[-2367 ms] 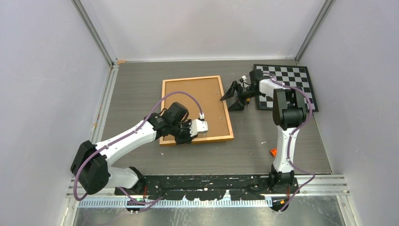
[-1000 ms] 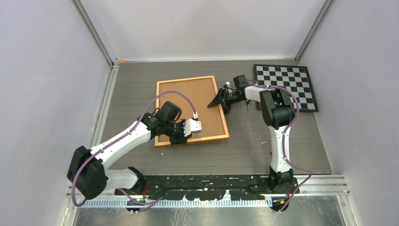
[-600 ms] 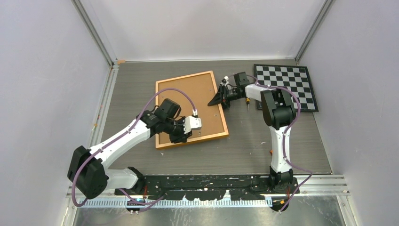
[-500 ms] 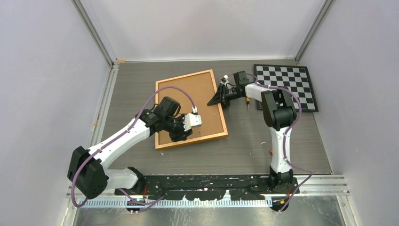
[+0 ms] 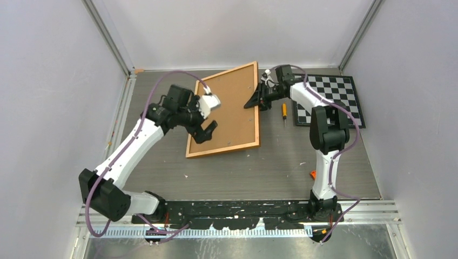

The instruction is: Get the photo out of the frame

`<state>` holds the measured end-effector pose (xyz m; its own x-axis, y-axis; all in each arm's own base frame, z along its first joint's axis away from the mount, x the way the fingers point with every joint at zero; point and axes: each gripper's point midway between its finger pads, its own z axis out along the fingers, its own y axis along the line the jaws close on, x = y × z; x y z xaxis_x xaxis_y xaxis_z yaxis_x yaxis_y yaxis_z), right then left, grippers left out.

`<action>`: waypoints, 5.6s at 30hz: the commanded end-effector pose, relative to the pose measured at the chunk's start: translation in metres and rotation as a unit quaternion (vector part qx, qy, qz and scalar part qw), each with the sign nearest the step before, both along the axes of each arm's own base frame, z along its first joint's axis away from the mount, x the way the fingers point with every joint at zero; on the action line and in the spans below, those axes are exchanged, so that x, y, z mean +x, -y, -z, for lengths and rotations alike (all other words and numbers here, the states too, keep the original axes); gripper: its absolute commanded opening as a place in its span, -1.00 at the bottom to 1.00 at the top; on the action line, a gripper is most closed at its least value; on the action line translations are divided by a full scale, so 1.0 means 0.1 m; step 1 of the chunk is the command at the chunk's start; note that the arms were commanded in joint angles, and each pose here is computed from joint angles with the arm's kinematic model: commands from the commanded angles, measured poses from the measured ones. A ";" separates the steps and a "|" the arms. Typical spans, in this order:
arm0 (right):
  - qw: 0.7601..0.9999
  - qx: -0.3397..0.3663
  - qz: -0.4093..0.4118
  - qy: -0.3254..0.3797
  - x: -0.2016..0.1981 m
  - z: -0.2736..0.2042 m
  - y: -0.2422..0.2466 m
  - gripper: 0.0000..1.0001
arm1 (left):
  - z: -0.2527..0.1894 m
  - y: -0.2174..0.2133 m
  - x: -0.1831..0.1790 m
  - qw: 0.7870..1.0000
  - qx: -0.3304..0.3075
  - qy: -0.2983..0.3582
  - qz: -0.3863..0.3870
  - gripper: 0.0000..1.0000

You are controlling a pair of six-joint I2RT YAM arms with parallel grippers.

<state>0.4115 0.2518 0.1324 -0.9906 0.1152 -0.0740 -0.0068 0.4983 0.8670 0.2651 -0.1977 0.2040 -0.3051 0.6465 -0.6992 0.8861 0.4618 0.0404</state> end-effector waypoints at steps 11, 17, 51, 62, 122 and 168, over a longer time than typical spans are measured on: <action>0.954 -0.144 -0.012 0.262 0.02 -1.53 0.48 -0.99 | -0.49 -0.98 1.08 0.940 -0.125 -0.037 -0.317 0.99; 0.910 -0.217 -0.039 0.351 0.02 -1.99 0.56 -0.99 | -0.47 -1.37 1.32 0.903 -0.159 -0.058 -0.394 0.99; 0.523 -0.451 -0.234 0.685 0.02 -2.12 -0.94 -0.99 | -0.48 -3.02 1.66 0.769 -0.240 -0.053 -0.591 0.99; 0.453 -0.417 -0.232 0.753 -0.20 -1.25 -1.29 -0.99 | -0.32 -3.01 1.58 0.768 -0.237 -0.078 -0.589 0.99; 0.905 -0.236 -0.211 0.285 0.60 0.23 -0.22 0.99 | 0.76 -1.37 -0.35 0.996 0.037 -0.066 -0.050 0.99; 0.857 -0.343 -0.159 0.349 1.50 1.00 0.29 0.99 | 1.27 -0.84 -0.45 0.987 0.151 -0.032 0.046 0.99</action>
<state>0.5609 0.2278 0.0433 -0.6648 -0.4149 -0.6212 -0.6141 0.7771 0.1381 0.2065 -0.1110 0.0798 -0.3010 0.8420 -0.4478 0.9348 0.3534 0.0361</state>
